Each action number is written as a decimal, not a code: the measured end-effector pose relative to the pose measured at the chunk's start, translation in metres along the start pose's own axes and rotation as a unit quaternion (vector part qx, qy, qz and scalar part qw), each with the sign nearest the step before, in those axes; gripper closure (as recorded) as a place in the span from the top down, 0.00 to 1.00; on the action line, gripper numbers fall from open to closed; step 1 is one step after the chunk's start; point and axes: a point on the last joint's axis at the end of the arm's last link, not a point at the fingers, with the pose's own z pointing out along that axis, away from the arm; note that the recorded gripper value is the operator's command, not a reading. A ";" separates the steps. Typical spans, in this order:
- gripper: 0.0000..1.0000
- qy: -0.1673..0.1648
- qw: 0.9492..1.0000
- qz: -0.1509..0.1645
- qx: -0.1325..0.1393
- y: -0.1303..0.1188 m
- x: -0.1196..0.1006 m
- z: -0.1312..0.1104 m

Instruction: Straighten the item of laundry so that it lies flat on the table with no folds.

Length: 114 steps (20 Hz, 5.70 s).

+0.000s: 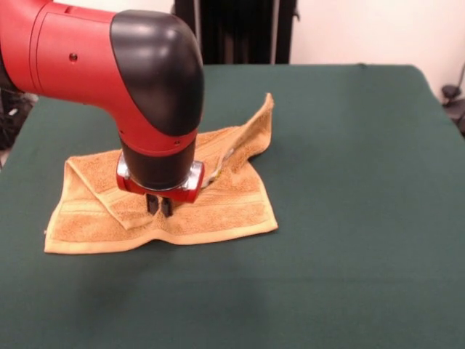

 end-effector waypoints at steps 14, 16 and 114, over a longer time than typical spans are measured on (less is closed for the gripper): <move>0.00 -0.003 1.000 -0.001 0.000 0.000 0.001 0.000; 0.00 -0.003 1.000 -0.001 0.000 0.000 0.001 0.000; 1.00 -0.010 1.000 0.007 -0.020 -0.027 0.024 0.003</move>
